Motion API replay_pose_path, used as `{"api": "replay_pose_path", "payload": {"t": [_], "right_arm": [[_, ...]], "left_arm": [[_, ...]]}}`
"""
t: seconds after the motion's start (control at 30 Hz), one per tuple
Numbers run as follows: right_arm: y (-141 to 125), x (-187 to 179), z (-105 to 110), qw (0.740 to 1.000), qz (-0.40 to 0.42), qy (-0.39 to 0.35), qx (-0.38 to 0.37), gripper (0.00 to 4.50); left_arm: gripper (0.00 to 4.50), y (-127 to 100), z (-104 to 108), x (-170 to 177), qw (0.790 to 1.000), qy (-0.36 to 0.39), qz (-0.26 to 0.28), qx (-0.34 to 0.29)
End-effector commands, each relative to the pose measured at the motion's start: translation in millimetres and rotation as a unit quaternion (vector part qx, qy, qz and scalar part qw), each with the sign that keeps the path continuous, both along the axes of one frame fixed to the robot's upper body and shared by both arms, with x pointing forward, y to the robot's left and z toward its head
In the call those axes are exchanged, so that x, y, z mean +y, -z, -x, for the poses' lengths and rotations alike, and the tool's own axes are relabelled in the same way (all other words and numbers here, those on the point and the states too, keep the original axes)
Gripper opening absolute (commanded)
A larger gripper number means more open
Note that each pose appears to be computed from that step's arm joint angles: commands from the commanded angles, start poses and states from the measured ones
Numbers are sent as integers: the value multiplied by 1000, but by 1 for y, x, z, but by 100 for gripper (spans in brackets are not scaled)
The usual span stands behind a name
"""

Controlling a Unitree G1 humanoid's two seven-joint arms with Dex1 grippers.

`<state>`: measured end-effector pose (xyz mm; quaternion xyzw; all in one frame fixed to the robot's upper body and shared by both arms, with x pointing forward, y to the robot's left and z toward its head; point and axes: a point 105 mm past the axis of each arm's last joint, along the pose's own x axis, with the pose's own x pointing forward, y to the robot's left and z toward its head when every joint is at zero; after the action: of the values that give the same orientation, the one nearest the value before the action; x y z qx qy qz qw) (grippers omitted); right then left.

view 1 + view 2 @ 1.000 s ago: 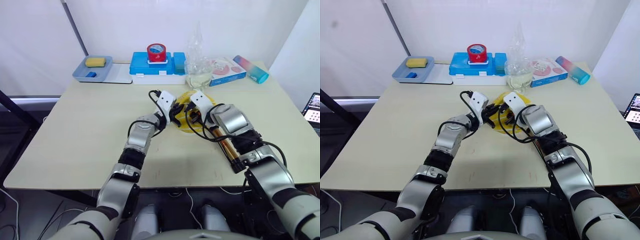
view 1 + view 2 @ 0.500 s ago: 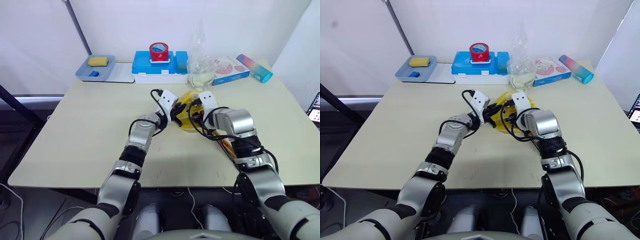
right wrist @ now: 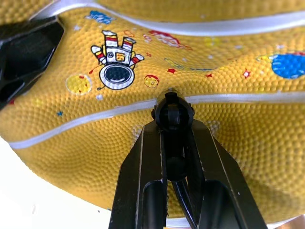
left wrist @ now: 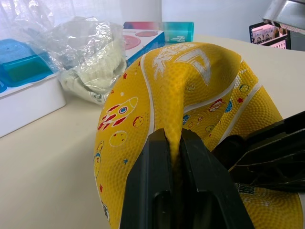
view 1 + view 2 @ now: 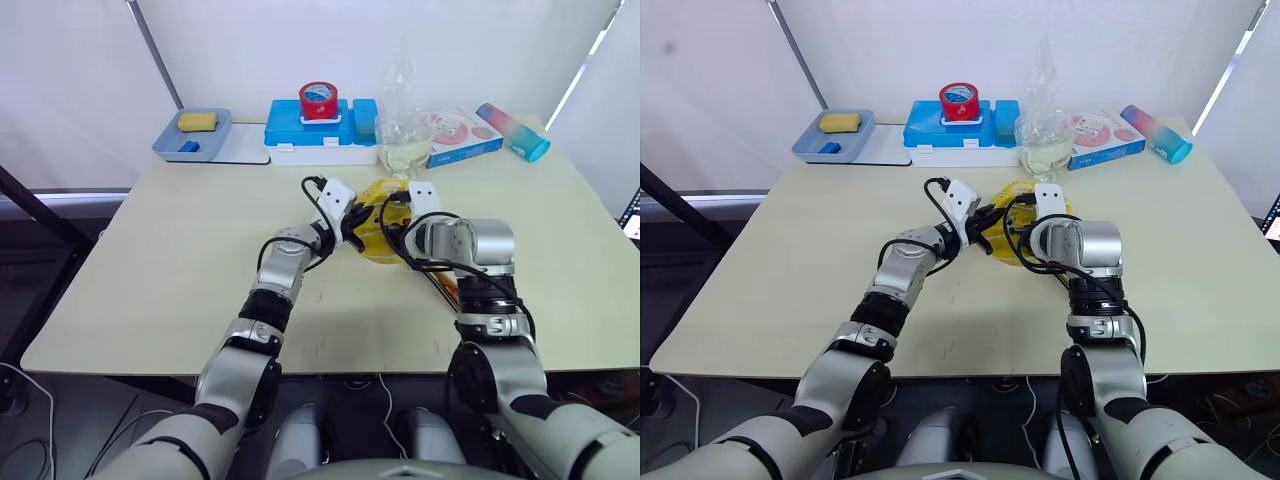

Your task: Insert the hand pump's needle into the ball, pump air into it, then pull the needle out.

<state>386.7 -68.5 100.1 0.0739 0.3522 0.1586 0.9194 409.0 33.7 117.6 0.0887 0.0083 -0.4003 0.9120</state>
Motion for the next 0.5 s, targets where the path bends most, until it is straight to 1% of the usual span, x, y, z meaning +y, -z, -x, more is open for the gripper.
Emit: {"api": "replay_pose_path", "payload": {"t": [0.03,0.07,0.1,0.13,0.17,0.2,0.23,0.27,0.3,0.33,0.37,0.5], "right_arm": [[42,17,27,995,-4,-43,94,1],[41,15,26,995,0,-44,89,1],[40,13,26,995,2,-47,85,103],[38,12,27,995,2,-49,84,142],[37,11,27,995,2,-49,82,204],[34,9,27,996,6,-52,76,237],[32,7,27,996,14,-59,66,303],[29,5,27,996,19,-64,58,347],[27,4,28,996,19,-69,53,422],[24,2,29,996,19,-75,48,439],[21,1,29,996,20,-81,41,446],[9,-15,35,995,17,-91,23,446]], "left_arm": [[0,27,12,-19,998,37,-25,44],[0,27,11,-19,998,36,-25,44],[0,27,11,-19,998,36,-26,44],[0,27,11,-19,998,36,-26,44],[0,27,11,-19,998,36,-26,44],[0,27,11,-19,998,36,-26,44],[0,27,11,-18,998,36,-27,44],[0,27,10,-18,998,36,-27,43],[0,26,10,-18,998,35,-27,43],[0,26,10,-18,998,35,-27,43],[0,26,10,-17,998,35,-27,43],[0,26,9,-16,998,34,-28,42]]}}
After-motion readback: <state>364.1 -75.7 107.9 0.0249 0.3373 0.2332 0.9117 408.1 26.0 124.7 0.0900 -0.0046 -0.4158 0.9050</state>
